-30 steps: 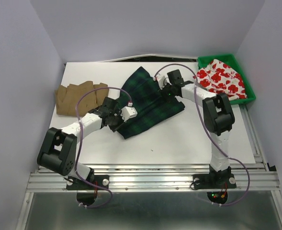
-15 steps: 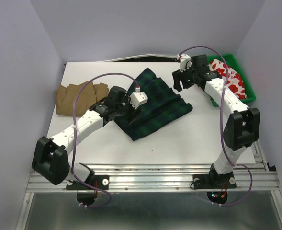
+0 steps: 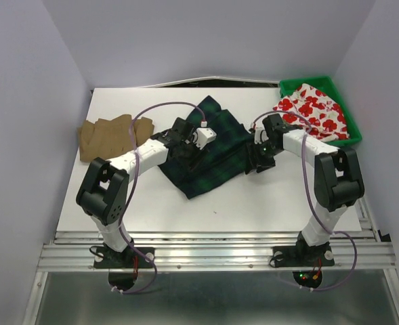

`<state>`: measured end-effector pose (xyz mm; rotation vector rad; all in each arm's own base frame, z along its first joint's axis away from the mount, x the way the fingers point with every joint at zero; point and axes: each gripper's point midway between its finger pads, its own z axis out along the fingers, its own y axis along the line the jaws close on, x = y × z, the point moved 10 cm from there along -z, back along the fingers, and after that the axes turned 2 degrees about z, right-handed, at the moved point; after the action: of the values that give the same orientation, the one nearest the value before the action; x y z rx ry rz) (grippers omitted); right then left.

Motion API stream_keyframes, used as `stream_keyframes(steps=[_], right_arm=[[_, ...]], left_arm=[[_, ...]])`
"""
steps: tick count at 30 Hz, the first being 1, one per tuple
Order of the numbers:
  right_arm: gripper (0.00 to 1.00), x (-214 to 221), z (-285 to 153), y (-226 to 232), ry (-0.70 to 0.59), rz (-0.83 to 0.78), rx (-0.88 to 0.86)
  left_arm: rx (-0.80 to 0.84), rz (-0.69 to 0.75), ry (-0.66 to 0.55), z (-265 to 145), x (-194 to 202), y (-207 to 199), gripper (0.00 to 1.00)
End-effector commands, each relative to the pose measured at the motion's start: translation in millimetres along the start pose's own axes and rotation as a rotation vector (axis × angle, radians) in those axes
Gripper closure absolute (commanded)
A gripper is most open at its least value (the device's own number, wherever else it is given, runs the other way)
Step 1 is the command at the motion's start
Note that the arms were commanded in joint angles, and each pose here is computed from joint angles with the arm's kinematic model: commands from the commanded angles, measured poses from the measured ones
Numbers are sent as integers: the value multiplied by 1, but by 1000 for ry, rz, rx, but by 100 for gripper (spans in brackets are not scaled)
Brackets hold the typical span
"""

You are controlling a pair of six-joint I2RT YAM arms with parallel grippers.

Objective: Fold and stack the skirts
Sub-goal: Fold the skirt

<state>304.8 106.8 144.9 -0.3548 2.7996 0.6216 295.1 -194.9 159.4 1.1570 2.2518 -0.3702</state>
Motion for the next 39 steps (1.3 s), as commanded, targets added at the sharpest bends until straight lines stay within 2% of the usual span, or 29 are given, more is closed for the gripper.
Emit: stream_keyframes(steps=[1,6,12,15,21,23,24,29,33,39], right_arm=[[37,9,9,5,53,115,-62],[41,-10,46,-9,37,122,-50],[44,-68,59,-9,-85,71,-86],[44,-86,65,-11,-110,64,-86],[42,-107,44,-2,-203,55,-70],[39,-94,42,-1,-179,80,-69],[37,-90,29,4,-195,74,-80],[32,-46,13,18,-93,158,-174],[36,-11,19,27,36,279,-346],[36,24,36,38,86,338,-478]], left_arm=[[17,-17,-9,-3,4,-6,34],[61,-33,44,9,25,-19,48],[139,-85,58,16,38,-48,55],[130,-137,27,16,33,-55,59],[81,-241,-83,11,4,-55,62],[59,-280,-105,10,-4,-54,60],[44,-288,-121,9,-11,-51,55],[-67,-349,-123,-1,-12,-46,45],[-67,-353,-74,-7,1,-50,41],[-31,-346,-32,-8,19,-57,41]])
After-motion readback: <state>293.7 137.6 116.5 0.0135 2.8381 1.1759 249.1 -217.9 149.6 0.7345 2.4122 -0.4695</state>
